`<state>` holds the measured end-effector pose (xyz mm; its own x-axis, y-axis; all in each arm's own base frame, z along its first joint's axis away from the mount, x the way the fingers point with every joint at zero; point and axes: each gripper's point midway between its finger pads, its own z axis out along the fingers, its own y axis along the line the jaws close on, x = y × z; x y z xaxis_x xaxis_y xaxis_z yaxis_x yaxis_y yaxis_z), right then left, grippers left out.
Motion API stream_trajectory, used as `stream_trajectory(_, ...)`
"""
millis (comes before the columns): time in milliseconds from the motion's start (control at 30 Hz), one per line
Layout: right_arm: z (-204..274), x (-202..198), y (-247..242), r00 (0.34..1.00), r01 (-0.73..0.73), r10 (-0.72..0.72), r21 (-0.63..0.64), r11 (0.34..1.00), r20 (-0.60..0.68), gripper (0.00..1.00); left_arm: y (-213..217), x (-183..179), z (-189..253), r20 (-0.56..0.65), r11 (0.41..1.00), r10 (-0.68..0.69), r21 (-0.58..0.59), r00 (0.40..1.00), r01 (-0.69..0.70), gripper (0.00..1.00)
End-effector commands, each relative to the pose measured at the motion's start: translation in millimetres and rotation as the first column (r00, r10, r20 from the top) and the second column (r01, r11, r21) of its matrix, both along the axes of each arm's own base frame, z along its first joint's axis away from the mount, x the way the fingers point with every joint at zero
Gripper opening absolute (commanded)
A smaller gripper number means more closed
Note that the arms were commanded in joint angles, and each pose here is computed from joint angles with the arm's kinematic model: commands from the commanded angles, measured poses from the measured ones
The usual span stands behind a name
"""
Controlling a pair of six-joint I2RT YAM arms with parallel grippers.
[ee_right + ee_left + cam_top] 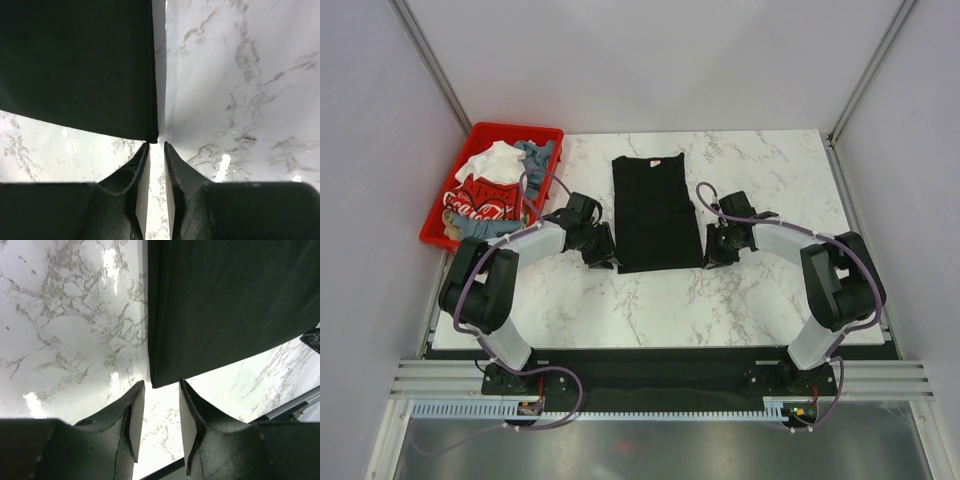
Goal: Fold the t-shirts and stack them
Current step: Fold the tshirt
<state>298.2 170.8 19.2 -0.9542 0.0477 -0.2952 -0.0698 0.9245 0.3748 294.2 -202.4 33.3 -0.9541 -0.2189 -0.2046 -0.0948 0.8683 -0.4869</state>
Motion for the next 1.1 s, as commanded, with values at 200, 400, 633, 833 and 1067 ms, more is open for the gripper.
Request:
stream_trajectory(200,65,99,8,0.983,0.053,-0.041,-0.061,0.997,0.181,0.18,9,8,12,0.041,1.000,0.008,0.021,0.999,-0.009,0.42)
stream_trajectory(400,63,141,12,0.979,0.069,-0.045,-0.114,0.991,0.201,0.17,10,5,14,0.039,1.000,0.008,0.015,0.999,-0.009,0.42)
stream_trajectory(633,56,178,24,0.971,0.066,-0.040,-0.104,0.992,0.235,0.15,6,5,25,0.056,1.000,0.007,-0.017,0.998,-0.006,0.43)
stream_trajectory(833,45,198,29,0.970,0.070,-0.043,-0.106,0.992,0.241,0.14,3,3,34,0.067,0.999,0.005,-0.042,0.998,-0.002,0.43)
stream_trajectory(1067,39,214,31,0.964,0.092,-0.060,-0.112,0.989,0.257,0.14,5,-1,31,0.059,0.999,0.006,-0.034,0.998,-0.004,0.44)
